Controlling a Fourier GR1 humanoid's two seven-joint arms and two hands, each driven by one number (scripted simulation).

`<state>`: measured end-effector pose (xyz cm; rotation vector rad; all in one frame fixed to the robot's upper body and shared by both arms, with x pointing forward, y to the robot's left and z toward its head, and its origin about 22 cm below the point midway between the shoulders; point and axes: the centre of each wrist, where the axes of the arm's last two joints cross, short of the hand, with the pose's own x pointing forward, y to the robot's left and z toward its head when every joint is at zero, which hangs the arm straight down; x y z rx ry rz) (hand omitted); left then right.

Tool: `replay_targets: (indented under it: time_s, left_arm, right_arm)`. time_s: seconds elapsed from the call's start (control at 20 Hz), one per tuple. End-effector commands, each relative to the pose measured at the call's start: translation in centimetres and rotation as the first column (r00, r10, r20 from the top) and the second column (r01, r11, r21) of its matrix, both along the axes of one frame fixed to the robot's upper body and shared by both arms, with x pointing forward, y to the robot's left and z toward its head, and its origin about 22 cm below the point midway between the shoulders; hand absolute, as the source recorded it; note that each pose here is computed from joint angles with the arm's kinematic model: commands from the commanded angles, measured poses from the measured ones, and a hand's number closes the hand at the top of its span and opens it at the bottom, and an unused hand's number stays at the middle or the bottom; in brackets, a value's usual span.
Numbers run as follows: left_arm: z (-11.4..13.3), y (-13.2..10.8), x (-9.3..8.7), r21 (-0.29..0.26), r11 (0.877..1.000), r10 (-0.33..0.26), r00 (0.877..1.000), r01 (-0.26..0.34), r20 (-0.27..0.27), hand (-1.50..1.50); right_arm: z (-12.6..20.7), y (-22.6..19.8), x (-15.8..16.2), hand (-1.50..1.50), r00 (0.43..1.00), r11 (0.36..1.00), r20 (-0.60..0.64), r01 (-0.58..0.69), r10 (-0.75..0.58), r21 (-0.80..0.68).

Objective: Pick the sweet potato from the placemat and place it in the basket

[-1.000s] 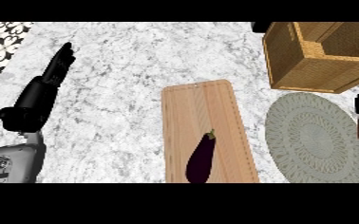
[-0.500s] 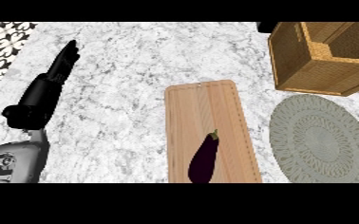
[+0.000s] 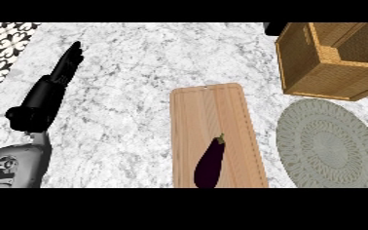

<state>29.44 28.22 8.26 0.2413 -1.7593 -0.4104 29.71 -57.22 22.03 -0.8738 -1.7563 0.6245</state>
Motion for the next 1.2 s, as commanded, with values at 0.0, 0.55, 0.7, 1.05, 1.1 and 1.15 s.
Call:
replay_targets:
  time_s: [0.0, 0.55, 0.7, 1.05, 1.1, 1.15]
  left_arm:
    - [-0.1, -1.7, 0.6, -0.012, 1.0, -0.015, 1.0, 0.015, 0.006, 0.0]
    - [-1.2, -1.1, 0.2, 0.018, 1.0, -0.001, 1.0, 0.0, 0.01, 0.0]
    - [-0.5, -0.2, 1.1, 0.012, 1.0, 0.009, 1.0, -0.009, -0.008, 0.0]
    - [0.0, -2.2, 1.4, -0.01, 1.0, 0.01, 1.0, -0.01, -0.001, 0.0]
    - [-0.1, -1.8, 0.5, 0.014, 1.0, 0.018, 1.0, -0.018, -0.018, 0.0]
    - [0.4, -0.1, 0.5, 0.023, 1.0, 0.02, 1.0, -0.02, -0.002, 0.0]
  right_arm:
    - [5.5, 0.1, 0.1, 1.5, 0.989, 0.989, 0.085, -0.128, 0.122, 0.071]
    - [12.4, 4.7, 3.8, 1.5, 0.958, 0.959, -0.063, -0.274, 0.279, 0.075]
    - [13.7, 7.4, 6.0, 1.5, 0.946, 0.95, -0.098, -0.3, 0.308, 0.091]
    - [12.7, 12.3, 10.0, 1.5, 0.911, 0.937, -0.218, -0.338, 0.349, 0.087]
    - [12.4, 13.0, 10.5, 1.5, 0.906, 0.942, -0.257, -0.33, 0.336, 0.066]
    - [12.5, 12.4, 10.1, 1.5, 0.905, 0.945, -0.277, -0.324, 0.324, 0.045]
